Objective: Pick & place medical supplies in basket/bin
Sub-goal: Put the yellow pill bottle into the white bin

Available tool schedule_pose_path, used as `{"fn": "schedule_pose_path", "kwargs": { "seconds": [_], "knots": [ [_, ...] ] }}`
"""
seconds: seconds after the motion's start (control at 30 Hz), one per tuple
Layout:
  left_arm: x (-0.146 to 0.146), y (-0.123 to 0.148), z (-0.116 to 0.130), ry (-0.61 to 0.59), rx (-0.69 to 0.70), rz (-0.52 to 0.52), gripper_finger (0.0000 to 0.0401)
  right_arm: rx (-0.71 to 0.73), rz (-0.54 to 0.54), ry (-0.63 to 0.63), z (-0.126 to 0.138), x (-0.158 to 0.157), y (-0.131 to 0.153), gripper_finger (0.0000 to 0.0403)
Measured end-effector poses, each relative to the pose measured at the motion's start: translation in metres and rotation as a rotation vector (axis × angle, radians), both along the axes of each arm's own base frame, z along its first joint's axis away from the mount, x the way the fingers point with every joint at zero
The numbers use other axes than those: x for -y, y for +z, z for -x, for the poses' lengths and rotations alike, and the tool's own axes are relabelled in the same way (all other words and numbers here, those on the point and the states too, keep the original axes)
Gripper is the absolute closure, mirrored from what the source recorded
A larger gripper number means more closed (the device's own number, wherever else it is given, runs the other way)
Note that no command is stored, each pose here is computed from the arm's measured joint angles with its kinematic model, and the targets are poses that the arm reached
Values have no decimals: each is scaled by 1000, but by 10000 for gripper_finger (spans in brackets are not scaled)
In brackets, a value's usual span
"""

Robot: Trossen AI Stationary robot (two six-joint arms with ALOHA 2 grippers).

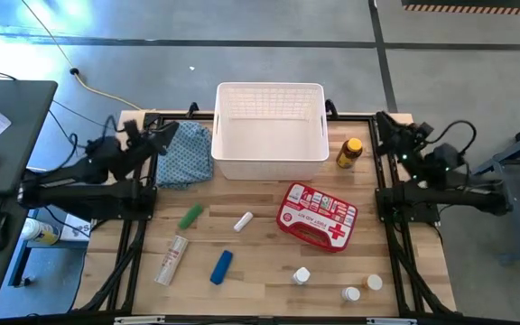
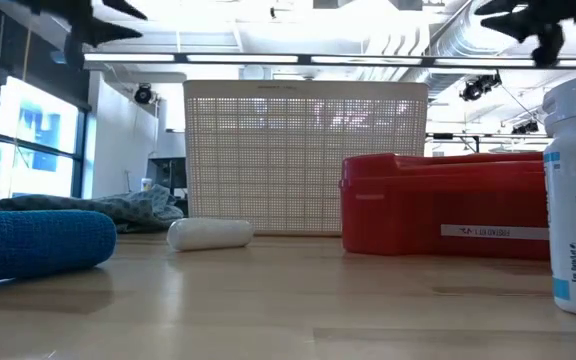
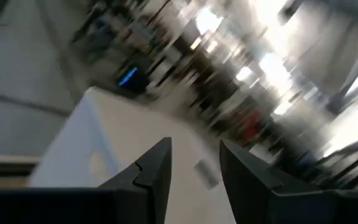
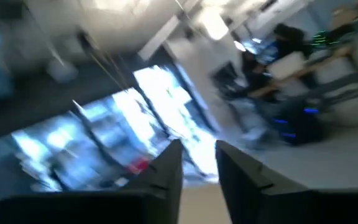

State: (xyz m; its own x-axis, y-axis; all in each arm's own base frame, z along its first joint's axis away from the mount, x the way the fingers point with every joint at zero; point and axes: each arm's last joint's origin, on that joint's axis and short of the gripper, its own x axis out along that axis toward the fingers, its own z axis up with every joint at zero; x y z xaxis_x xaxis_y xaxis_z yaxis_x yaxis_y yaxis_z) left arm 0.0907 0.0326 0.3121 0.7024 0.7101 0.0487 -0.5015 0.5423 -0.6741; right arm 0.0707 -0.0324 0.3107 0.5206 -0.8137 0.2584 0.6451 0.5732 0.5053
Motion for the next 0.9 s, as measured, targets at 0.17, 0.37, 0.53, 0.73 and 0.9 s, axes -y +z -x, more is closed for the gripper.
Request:
{"fn": "schedule_pose_path", "kwargs": {
  "seconds": [0.17,0.37,0.53,0.73,0.9],
  "knots": [
    [-3,34,-18,-6,-176,9,231,-294,-112,-93,17,-1,29,214],
    [-9,72,-55,-35,-376,-45,231,-510,-279,-107,27,-2,47,155],
    [-12,92,-74,-54,-470,-31,231,-652,-368,-28,4,0,44,154],
    [-12,111,-86,-131,-457,-38,231,-712,-589,14,-27,11,26,153],
    [-16,125,-81,-113,-472,-79,231,-696,-770,9,-36,30,17,152]
  ]
}}
